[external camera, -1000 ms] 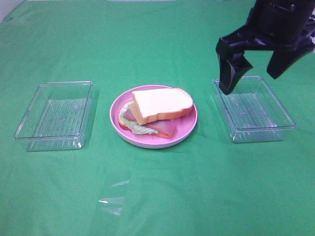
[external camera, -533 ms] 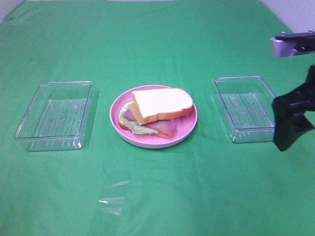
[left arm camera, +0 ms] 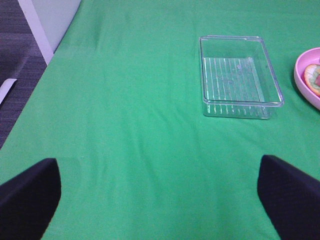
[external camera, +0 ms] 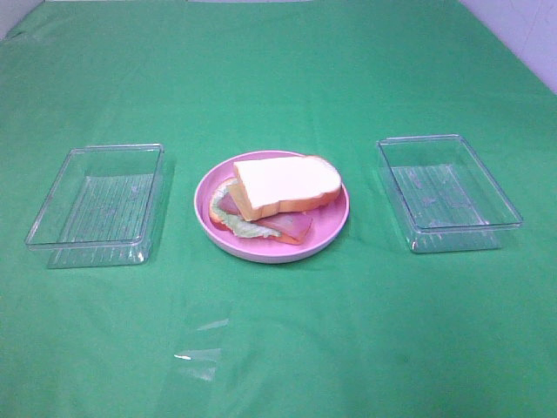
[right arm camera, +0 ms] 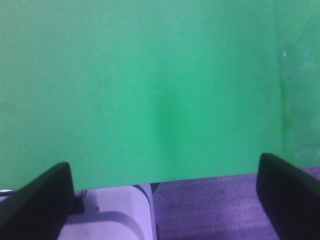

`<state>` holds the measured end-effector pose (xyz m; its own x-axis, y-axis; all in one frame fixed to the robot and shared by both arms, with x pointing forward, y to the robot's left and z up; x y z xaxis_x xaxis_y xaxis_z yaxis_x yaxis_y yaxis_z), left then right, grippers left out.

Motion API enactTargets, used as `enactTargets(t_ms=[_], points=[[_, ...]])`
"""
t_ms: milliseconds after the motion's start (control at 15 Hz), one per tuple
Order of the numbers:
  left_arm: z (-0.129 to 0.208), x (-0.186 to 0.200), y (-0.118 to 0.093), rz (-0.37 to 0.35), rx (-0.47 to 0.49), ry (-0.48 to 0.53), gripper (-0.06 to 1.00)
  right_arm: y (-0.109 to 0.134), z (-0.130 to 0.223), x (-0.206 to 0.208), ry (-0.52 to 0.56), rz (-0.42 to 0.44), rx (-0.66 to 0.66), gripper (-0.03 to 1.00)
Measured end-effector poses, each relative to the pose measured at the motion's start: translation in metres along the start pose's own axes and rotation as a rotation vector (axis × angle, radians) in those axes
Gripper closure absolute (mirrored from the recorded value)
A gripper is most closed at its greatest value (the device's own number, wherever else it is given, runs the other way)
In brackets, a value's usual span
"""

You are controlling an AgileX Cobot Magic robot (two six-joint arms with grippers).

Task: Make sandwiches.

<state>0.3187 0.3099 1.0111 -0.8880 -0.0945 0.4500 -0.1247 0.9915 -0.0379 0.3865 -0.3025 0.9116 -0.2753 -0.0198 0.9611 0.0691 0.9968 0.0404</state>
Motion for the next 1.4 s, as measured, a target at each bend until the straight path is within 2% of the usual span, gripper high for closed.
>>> enactTargets(t_ms=[333,600,933,1400], points=[[0.0,0.0,0.0,0.0,0.0,0.0,-0.04,0.001,0.008,0.042,-0.403,0.002,0.009,0.01],[0.0,0.0,0.0,0.0,0.0,0.0,-0.04,0.005,0.02,0.068,-0.564,-0.013,0.014,0.01],[0.0,0.0,0.0,0.0,0.0,0.0,-0.04,0.008,0.057,0.075,-0.636,-0.012,0.062,0.01],[0.0,0.0,0.0,0.0,0.0,0.0,-0.04,0.008,0.058,0.075,-0.636,-0.014,0.063,0.01]])
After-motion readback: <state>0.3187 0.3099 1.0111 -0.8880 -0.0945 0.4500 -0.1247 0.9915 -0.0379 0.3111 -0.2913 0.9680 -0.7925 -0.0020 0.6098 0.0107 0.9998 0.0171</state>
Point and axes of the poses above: a point on each arm's last joint axis where the gripper is mounted, x pointing back along that axis away from the gripper, y along the wrist's bending axis when the last joint is at zero, z = x × y, the point moved 10 cm from there along -x, pointing out along that axis toward the gripper, and after that the axes turned 1 degree about x, right-handed, at the moved point
